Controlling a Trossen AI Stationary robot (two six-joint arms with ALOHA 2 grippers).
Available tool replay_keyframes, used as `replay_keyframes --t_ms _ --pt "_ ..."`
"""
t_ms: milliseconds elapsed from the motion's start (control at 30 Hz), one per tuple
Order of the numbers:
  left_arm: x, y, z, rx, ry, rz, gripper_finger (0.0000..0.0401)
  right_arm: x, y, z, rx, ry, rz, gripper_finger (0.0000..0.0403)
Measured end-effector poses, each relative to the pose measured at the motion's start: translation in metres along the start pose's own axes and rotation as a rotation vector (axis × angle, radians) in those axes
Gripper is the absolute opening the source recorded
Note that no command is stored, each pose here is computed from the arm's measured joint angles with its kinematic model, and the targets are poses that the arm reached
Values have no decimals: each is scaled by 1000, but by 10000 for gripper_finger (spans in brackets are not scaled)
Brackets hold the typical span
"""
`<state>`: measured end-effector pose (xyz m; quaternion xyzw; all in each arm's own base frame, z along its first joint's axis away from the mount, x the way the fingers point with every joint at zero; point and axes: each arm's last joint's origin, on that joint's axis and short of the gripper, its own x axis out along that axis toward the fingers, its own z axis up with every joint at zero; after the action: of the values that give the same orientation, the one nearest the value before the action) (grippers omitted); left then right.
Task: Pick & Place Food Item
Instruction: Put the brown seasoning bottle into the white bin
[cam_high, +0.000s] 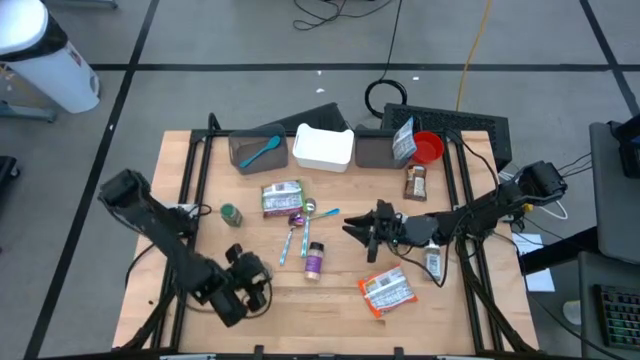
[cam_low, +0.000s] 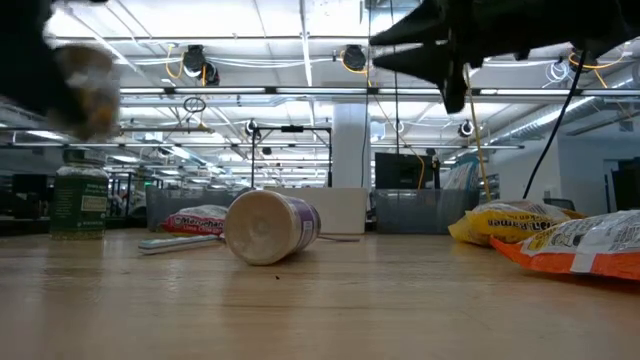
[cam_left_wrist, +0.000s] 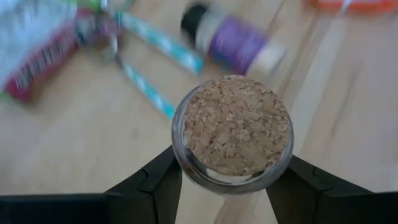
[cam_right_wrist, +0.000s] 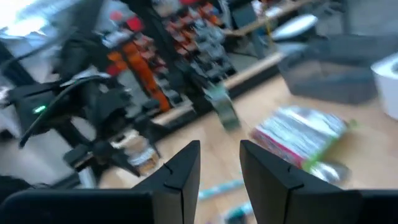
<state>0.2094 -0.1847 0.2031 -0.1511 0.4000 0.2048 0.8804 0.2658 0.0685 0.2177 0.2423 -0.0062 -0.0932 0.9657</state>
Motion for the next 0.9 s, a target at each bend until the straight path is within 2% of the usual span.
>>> replay_keyframes --t_ms 100,200,333,400,533,700,900 --pt "-12 10 29 2 -50 -72 196 5 -3 12 35 -43 101 105" --pt "-17 20 60 -10 -92 -158 196 15 -7 26 92 -15 205 106" --pt "-11 36 102 -34 -112 -277 196 30 -4 49 79 58 317 126" --pt "-5 46 120 -59 -104 -303 196 37 0 61 56 82 353 146" --pt "-3 64 157 -129 -130 -305 196 46 -3 79 24 129 392 193" --pt "-14 77 193 -129 -197 -286 196 49 -12 95 39 110 419 252" --pt "-18 77 216 -105 -164 -230 196 52 -14 110 36 78 398 287"
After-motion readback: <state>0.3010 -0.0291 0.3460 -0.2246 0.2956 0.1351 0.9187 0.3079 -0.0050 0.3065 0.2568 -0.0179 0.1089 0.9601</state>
